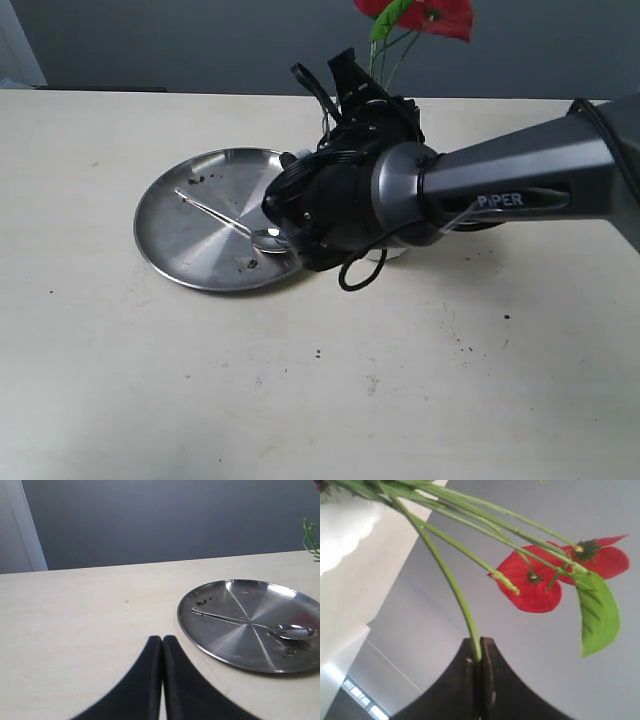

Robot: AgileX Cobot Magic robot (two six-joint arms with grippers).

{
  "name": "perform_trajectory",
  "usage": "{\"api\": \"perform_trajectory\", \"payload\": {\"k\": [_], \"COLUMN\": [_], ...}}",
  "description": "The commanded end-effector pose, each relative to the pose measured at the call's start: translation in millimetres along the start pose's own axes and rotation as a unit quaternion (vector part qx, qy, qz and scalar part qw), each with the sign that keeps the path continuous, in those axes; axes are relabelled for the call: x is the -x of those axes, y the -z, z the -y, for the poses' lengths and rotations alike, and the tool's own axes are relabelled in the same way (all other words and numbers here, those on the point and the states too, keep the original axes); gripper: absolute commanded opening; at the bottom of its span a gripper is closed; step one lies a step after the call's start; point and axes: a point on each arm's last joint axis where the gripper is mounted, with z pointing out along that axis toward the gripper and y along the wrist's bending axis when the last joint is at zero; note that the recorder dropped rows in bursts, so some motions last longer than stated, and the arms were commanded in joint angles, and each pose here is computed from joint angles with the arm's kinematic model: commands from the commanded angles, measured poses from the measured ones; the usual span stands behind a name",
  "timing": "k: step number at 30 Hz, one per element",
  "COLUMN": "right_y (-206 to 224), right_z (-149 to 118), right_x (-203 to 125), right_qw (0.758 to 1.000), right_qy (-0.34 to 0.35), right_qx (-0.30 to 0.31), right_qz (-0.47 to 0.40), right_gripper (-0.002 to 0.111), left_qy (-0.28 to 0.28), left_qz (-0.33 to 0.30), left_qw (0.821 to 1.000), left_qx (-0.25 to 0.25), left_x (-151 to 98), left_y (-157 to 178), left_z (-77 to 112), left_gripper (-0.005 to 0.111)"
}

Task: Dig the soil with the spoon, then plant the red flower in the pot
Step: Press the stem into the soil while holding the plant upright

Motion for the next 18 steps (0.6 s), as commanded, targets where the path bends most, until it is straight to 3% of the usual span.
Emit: {"api": "perform_trajectory", "payload": {"k": [1,8,18], "right_y": [5,11,39], "right_z": [-3,-12,-46], "right_x": [-5,-17,-12], "right_qw": [0.998,0.993,0.993], "right_qy": [-0.048,-0.093,-0.093], "right_qx": [0.050,0.072,0.075], "right_qz": [0.011,0.009,0.026], "right_gripper": [-0.001,-0.001,-0.001], "left_qy": [0.002,0.002,0.002], "left_qz": [0.005,0.005,0.005], "left_qw": [1.000,1.000,1.000], "left_qx": [-0.001,-0.001,-0.001], "left_x": [2,2,2], "left_y": [1,1,1], "left_z": [0.1,0.1,0.1], "left_gripper": [0.000,0.000,0.000]}}
